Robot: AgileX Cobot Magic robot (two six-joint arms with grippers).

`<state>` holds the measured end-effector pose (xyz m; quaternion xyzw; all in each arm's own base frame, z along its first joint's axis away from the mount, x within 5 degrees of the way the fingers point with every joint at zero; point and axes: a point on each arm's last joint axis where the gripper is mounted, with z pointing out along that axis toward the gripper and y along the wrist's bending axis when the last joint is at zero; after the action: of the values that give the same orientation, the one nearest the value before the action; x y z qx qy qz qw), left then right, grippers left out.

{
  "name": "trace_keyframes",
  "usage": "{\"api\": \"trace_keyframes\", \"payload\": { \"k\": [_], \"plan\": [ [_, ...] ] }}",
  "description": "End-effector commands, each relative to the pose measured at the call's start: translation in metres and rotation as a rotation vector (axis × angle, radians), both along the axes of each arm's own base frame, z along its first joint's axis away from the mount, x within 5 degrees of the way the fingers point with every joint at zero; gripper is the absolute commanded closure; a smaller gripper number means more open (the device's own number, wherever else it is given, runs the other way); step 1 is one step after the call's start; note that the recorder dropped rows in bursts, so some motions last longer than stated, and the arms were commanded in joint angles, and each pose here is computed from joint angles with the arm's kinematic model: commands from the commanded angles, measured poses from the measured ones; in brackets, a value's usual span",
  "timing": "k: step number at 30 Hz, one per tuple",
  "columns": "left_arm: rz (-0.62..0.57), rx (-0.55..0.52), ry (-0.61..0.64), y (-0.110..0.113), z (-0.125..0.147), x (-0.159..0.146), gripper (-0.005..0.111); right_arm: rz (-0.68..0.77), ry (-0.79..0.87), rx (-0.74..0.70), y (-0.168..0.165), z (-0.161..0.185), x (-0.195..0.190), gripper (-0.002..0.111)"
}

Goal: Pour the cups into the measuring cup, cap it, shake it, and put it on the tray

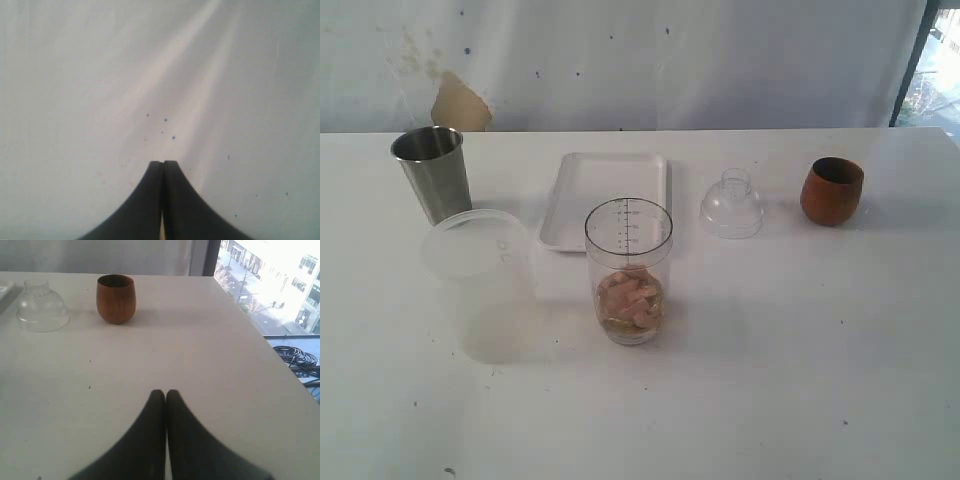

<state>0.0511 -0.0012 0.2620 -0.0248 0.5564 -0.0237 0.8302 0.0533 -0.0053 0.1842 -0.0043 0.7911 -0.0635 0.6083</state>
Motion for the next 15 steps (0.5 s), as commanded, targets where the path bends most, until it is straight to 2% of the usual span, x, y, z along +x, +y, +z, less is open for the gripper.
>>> {"api": "trace_keyframes", "payload": {
  "k": [1, 4, 15],
  "plan": [
    [0.016, -0.033, 0.061, 0.002, -0.024, 0.000, 0.107, -0.004, 0.000, -0.007, 0.000, -0.002, 0.000, 0.108],
    [0.018, -0.046, 0.075, 0.003, -0.029, 0.001, 0.107, -0.004, 0.000, -0.007, 0.000, -0.002, 0.000, 0.108],
    [0.083, 0.095, 0.509, 0.006, -0.067, 0.005, 0.107, -0.004, 0.000, -0.007, 0.000, -0.002, 0.000, 0.108]
  ]
}}
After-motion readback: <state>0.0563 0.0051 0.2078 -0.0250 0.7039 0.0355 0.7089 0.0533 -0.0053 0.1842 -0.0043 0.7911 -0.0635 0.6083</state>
